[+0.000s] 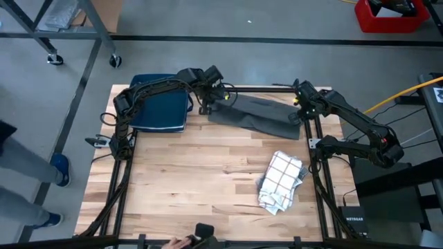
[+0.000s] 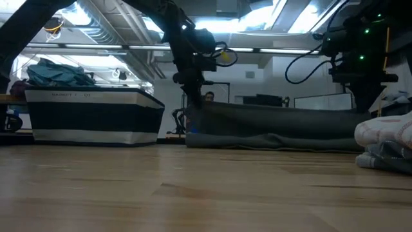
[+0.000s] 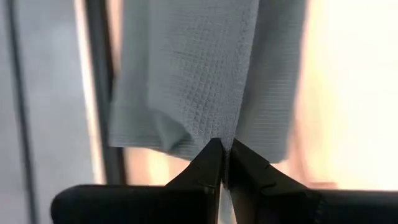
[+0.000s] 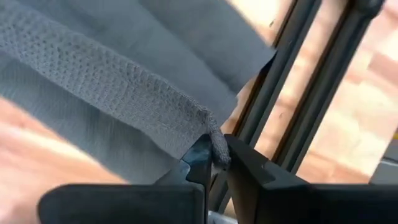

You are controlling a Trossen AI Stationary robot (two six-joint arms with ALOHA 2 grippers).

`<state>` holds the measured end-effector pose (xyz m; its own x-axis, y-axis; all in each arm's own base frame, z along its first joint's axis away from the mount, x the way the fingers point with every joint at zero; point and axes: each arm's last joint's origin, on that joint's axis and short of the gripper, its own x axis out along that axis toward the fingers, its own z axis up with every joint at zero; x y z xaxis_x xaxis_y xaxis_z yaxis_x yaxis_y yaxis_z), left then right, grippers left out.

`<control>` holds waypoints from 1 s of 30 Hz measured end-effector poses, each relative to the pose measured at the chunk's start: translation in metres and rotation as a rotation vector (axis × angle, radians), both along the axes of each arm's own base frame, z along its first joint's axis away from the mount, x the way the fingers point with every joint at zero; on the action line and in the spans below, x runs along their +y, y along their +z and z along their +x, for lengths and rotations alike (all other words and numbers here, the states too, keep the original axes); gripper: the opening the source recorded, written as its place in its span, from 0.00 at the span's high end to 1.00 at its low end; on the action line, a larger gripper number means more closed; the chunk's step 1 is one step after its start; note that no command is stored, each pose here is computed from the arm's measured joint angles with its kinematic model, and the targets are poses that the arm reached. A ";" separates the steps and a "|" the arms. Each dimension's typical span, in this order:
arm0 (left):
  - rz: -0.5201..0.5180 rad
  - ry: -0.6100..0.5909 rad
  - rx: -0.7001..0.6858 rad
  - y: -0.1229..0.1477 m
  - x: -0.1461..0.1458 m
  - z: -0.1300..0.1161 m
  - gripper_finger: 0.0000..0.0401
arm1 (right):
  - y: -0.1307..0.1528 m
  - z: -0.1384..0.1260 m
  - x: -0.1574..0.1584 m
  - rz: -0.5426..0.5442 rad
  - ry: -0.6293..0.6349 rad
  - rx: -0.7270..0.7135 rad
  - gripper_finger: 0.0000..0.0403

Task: Fold towel
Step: Fold the gray towel

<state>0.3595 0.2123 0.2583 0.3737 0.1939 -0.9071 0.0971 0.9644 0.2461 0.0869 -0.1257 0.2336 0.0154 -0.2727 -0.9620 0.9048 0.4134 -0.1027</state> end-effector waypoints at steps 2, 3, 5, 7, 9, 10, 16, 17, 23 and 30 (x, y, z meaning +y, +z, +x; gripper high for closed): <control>-0.029 -0.001 0.016 -0.001 -0.005 0.000 0.96 | -0.001 -0.001 0.002 0.032 0.005 -0.002 0.89; -0.038 -0.001 0.025 -0.002 -0.007 0.000 0.96 | -0.001 -0.001 0.003 0.048 0.008 -0.005 0.89; -0.056 -0.005 0.050 -0.003 -0.011 -0.001 0.96 | -0.001 -0.001 0.005 0.079 0.013 -0.020 0.89; -0.082 0.001 0.077 -0.004 -0.016 -0.002 0.96 | -0.002 -0.001 0.007 0.115 0.022 -0.046 0.89; -0.121 0.008 0.091 -0.005 -0.021 -0.002 0.96 | -0.002 -0.001 0.009 0.155 0.030 -0.074 0.88; -0.140 0.007 0.091 -0.007 -0.023 -0.002 0.96 | -0.002 -0.001 0.010 0.174 0.034 -0.088 0.88; -0.191 0.003 0.125 -0.026 -0.033 -0.003 0.96 | -0.002 -0.002 0.013 0.227 0.062 -0.101 0.88; -0.193 0.003 0.125 -0.030 -0.034 -0.003 0.96 | -0.002 -0.002 0.014 0.231 0.062 -0.097 0.88; -0.140 0.048 0.148 -0.041 -0.033 -0.004 0.96 | -0.003 -0.003 0.015 0.241 0.061 -0.084 0.82; -0.103 0.056 0.131 -0.040 -0.032 -0.001 0.91 | -0.013 -0.006 0.016 0.223 0.046 -0.011 0.57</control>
